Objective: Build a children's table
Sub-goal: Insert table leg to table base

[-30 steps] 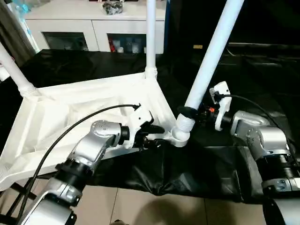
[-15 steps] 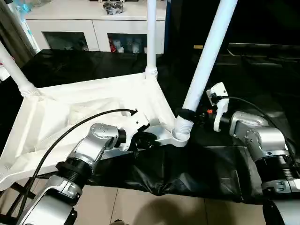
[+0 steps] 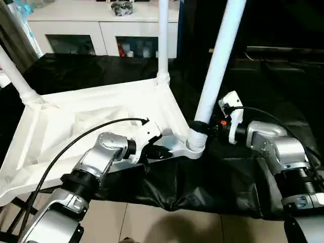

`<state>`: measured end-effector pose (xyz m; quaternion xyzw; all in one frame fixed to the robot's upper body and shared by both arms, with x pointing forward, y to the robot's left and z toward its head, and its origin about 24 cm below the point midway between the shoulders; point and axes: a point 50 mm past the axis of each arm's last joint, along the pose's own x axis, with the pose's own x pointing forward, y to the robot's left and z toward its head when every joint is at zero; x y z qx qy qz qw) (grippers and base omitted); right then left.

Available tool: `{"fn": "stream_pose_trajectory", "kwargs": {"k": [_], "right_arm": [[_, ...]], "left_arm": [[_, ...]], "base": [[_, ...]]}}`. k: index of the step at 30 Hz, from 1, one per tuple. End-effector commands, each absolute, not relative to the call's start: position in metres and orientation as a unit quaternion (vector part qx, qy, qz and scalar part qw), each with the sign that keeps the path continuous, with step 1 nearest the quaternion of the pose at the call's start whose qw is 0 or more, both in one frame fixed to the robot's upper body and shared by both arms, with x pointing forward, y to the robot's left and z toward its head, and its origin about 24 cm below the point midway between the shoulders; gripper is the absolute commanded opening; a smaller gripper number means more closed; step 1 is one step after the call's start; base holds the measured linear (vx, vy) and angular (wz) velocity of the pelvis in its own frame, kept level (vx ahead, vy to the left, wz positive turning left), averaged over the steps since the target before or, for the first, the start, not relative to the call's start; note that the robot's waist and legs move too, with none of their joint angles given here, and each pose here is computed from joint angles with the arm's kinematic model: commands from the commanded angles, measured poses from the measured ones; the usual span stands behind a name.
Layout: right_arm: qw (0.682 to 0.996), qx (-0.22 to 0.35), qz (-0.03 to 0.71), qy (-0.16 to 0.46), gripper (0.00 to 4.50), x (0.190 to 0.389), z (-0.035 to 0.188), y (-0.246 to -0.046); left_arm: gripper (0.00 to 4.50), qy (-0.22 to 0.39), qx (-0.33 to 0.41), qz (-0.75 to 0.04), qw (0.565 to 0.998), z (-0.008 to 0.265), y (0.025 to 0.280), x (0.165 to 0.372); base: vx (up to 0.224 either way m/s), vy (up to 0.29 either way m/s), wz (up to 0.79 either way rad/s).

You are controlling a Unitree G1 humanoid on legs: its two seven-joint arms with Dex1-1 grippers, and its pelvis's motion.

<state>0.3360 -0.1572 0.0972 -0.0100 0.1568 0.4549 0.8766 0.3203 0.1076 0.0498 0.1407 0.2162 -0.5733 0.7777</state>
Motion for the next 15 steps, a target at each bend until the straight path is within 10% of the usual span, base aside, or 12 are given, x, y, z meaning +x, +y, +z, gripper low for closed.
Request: {"fn": "stream_pose_trajectory", "kwargs": {"k": [1,15], "right_arm": [[0.868,-0.026,0.465,0.172,1.88,0.3330,0.0923,-0.1522],[0.863,-0.042,0.469,0.185,1.87,0.3307,0.0867,-0.1556]], "left_arm": [[0.00,0.223,0.147,-0.572,0.775,0.0459,0.1110,0.3184],[0.00,0.214,0.133,-0.562,0.788,0.0452,0.1097,0.3193]], "base": [[0.000,0.000,0.00],[0.000,0.000,0.00]]}}
